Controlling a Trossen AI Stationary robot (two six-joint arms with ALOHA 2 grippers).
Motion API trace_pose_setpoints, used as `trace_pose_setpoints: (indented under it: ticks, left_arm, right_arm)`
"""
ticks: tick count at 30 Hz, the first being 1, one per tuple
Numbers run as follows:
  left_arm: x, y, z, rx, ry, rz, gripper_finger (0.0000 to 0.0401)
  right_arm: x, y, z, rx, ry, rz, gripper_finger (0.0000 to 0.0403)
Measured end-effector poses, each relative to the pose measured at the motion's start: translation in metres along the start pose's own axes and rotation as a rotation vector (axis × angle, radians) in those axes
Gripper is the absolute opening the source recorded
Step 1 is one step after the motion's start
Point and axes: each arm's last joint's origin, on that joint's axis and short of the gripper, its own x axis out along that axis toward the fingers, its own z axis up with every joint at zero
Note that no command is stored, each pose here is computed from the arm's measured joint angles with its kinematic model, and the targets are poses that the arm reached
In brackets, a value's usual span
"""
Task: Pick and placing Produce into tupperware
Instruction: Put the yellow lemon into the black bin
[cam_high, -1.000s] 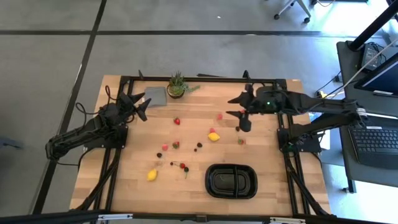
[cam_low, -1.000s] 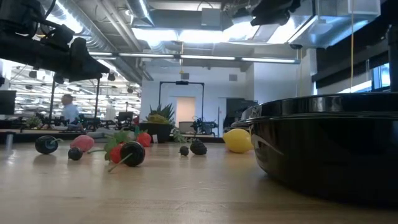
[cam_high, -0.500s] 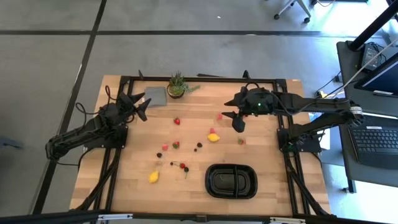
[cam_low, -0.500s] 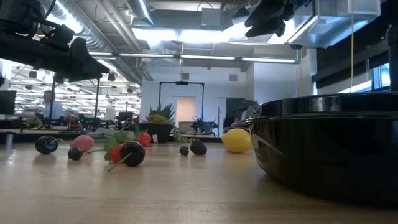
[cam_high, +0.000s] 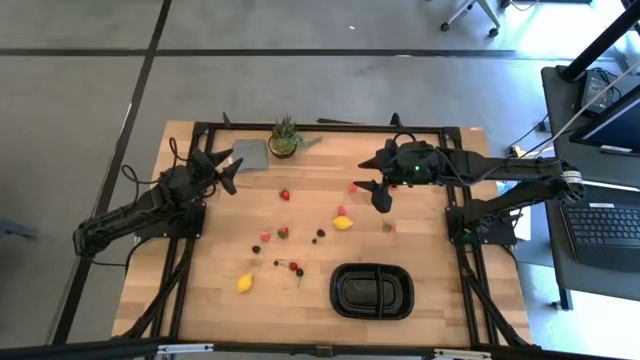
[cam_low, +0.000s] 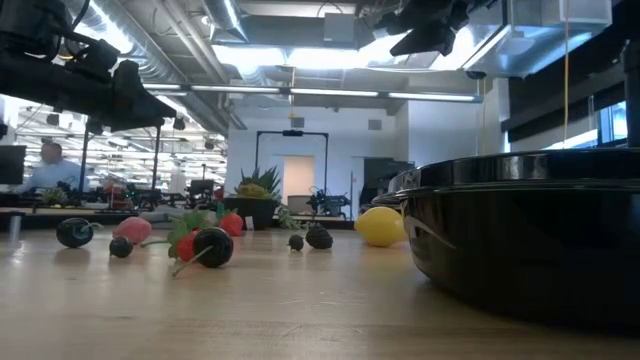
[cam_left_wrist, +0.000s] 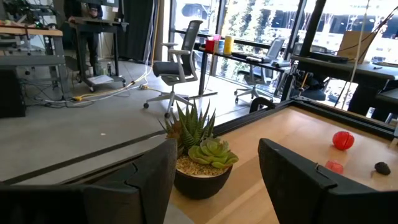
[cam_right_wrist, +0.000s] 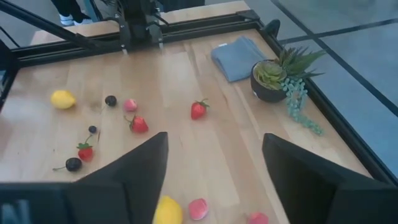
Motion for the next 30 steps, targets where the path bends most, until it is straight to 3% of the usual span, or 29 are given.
trace_pose_setpoints:
  ticks: [6, 13, 25, 30]
  left_arm:
    - [0.000, 0.000, 0.000, 0.000, 0.000, 0.000, 0.0220]
    - [0.000, 0.000, 0.000, 0.000, 0.000, 0.000, 0.0220]
    - [0.000, 0.000, 0.000, 0.001, 0.000, 0.000, 0.0220]
    - [0.000, 0.000, 0.000, 0.083, 0.000, 0.000, 0.0220]
  right_arm:
    - [0.000, 0.002, 0.000, 0.018, 0.001, 0.006, 0.0319]
    - [0.009, 0.012, -0.005, 0.014, 0.038, 0.031, 0.0325]
    - [0.072, 0.052, -0.049, -0.163, 0.312, 0.090, 0.0326]
    - [0.098, 0.069, -0.074, -0.246, 0.418, 0.112, 0.0326]
